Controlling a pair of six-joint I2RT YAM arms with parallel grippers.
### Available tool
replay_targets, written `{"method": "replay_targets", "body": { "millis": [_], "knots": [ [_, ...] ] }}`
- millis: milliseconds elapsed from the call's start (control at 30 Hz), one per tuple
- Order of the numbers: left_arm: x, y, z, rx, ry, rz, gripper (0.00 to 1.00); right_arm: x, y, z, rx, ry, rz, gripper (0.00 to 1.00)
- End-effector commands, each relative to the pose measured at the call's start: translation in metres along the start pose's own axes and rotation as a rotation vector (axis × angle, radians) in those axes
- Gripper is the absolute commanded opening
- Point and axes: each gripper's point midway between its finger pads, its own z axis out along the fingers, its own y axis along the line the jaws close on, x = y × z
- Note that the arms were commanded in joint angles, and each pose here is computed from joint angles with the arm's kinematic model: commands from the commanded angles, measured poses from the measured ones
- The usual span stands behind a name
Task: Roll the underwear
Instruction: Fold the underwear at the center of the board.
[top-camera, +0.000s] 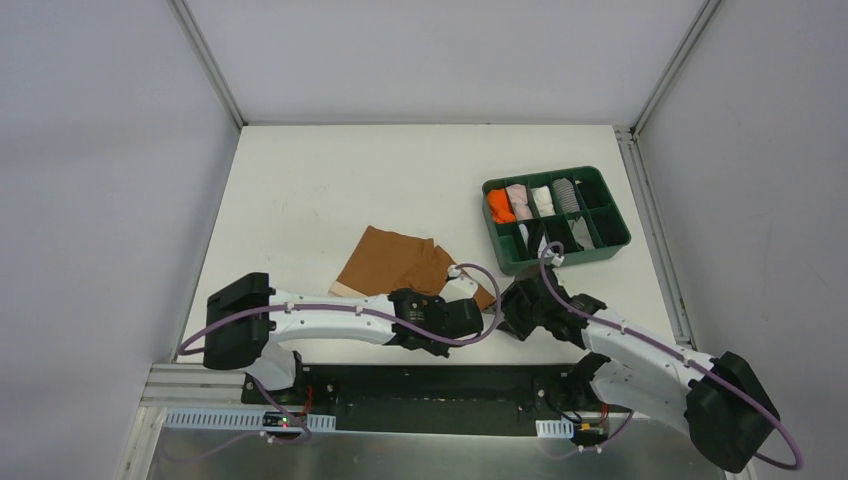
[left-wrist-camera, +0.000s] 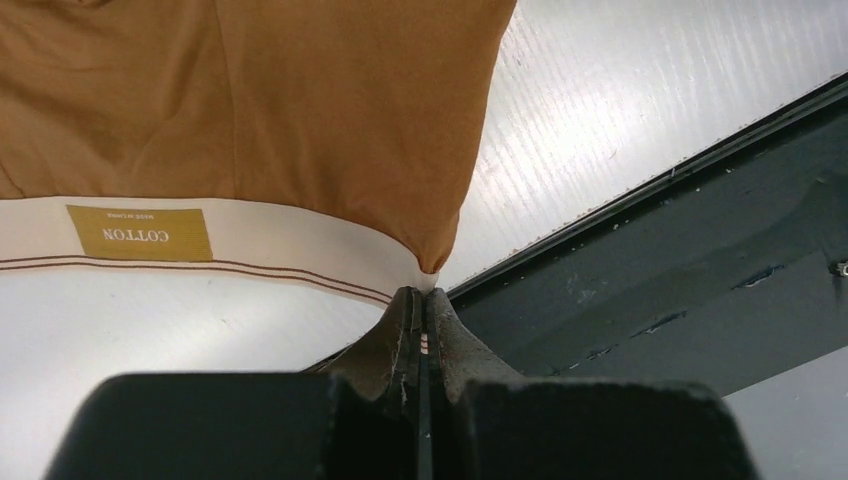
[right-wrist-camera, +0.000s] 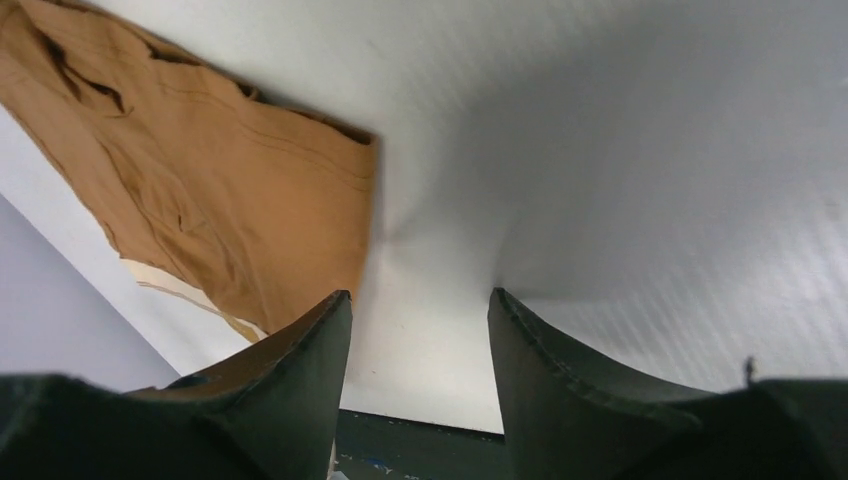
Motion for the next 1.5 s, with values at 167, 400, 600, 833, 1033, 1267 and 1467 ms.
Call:
{"method": "replay_targets", "body": {
  "millis": [167, 400, 600, 833, 1033, 1267, 1467],
  "knots": [
    [0.005, -0.004, -0.005, 0.062, -0.006, -0.094, 0.0, 0.001, 0.017, 0.018, -0.07, -0.024, 0.117, 0.45],
    [0.009, 0.0, -0.008, 0.067, -0.009, -0.104, 0.0, -0.001, 0.017, 0.029, -0.037, -0.035, 0.084, 0.41],
    [0.006, -0.001, -0.009, 0.07, -0.014, -0.097, 0.0, -0.001, 0.014, 0.035, -0.025, -0.037, 0.093, 0.21],
    [0.006, -0.003, -0.009, 0.077, -0.01, -0.1, 0.0, -0.014, 0.018, 0.019, -0.032, -0.111, 0.031, 0.0],
    [0.012, -0.024, -0.015, 0.152, 0.049, -0.107, 0.0, -0.028, 0.018, -0.016, -0.065, -0.185, -0.026, 0.0],
    [0.002, -0.056, -0.04, 0.254, 0.056, -0.121, 0.0, -0.029, 0.032, -0.058, -0.121, -0.179, -0.104, 0.0],
    [-0.003, -0.039, -0.055, 0.255, 0.022, -0.169, 0.0, -0.036, 0.058, -0.076, -0.149, -0.205, -0.182, 0.0]
  ]
}}
